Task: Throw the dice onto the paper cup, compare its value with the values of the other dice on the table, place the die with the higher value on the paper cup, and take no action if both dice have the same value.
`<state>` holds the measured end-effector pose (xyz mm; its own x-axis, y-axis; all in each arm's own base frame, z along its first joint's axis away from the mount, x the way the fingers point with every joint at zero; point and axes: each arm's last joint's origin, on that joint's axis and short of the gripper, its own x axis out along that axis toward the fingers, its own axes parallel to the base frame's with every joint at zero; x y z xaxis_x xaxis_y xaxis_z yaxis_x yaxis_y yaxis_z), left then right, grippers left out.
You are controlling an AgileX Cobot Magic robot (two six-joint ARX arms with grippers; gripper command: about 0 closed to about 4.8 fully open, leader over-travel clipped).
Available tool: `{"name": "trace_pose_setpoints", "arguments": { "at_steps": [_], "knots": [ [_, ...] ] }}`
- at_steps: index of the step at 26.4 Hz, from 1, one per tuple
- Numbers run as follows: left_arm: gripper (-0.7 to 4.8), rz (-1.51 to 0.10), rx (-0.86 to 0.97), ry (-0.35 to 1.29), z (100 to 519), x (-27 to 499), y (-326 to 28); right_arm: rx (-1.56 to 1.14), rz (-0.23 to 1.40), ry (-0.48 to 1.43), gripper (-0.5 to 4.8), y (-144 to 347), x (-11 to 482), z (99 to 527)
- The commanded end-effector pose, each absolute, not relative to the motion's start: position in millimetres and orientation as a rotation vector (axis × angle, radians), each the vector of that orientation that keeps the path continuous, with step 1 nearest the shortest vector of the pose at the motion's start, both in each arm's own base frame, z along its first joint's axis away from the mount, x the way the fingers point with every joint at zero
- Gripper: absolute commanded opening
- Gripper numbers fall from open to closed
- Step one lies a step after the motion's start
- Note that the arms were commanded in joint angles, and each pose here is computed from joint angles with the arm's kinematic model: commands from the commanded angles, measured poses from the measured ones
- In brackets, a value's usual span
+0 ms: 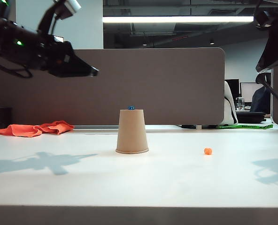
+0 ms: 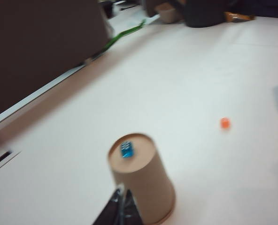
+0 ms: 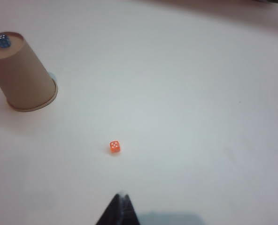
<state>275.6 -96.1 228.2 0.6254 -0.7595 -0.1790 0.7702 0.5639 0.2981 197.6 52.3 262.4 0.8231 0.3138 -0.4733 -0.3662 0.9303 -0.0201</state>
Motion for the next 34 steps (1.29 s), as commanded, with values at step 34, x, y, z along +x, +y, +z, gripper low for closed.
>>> {"name": "trace_pose_setpoints", "arguments": {
  "at_steps": [34],
  "knots": [
    [1.62, -1.127, 0.344, 0.011, 203.5, 385.5, -135.5, -0.111, 0.394, 0.526, -0.06, 56.3, 206.3, 253.9]
  ]
}}
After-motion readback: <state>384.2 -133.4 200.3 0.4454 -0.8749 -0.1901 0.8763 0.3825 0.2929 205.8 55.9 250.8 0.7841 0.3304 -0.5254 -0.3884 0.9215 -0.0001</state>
